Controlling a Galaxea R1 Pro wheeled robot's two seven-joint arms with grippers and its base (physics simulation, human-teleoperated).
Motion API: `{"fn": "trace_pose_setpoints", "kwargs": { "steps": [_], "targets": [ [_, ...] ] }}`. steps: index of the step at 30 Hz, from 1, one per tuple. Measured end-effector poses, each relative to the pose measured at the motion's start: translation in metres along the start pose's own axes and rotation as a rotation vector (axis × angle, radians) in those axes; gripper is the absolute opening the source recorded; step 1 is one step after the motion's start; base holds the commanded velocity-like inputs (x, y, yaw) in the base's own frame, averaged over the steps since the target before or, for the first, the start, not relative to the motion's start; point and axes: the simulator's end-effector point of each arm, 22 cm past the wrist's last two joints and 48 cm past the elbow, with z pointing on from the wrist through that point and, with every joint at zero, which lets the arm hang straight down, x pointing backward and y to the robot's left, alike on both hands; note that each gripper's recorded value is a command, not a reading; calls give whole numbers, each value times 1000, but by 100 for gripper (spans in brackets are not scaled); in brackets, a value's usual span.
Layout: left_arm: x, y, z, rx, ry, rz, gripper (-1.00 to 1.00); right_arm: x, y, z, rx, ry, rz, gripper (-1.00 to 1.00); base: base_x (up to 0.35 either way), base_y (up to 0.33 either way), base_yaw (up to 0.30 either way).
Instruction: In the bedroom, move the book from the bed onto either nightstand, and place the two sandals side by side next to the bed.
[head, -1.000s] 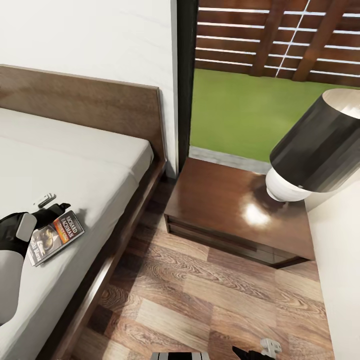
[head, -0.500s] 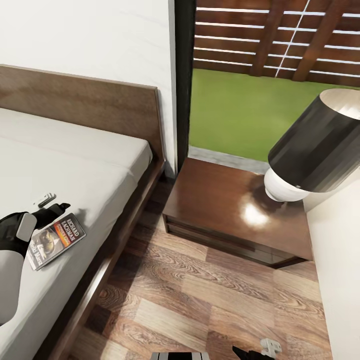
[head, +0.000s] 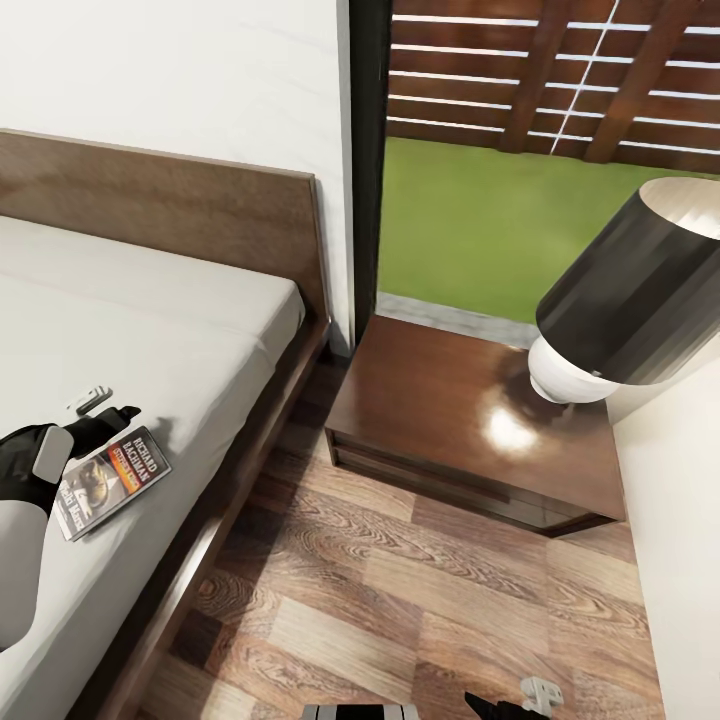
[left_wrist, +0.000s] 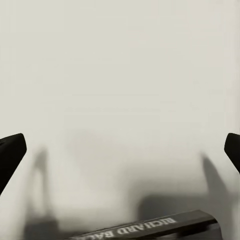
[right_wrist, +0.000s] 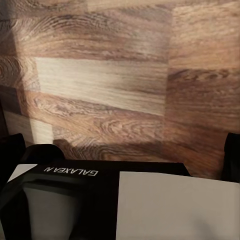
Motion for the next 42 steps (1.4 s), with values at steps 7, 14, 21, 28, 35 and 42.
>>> {"fn": "trace_pose_setpoints", "kwargs": {
  "steps": [7, 14, 21, 28, 35, 42],
  "targets": [
    [0, 0, 0, 0, 0, 0, 100, 0, 0, 0, 0, 0, 0, 100, 0, 0, 0],
    [-1, -2, -5, 0, 10, -9, 100, -2, 5, -6, 0, 0, 0, 100, 0, 0, 0],
    [-11, -6, -14, 0, 10, -9, 100, -4, 13, -18, 0, 0, 1, 100, 0, 0, 0],
    [-19, -10, -24, 0, 12, -9, 100, -6, 19, -29, 1, -4, 6, 100, 0, 0, 0],
    [-27, -13, -34, -1, 12, -9, 100, -8, 26, -41, 3, -5, 9, 100, 0, 0, 0],
    [-35, -17, -43, 0, 14, -9, 100, -10, 33, -52, 3, -6, 9, 100, 0, 0, 0]
  ]
}}
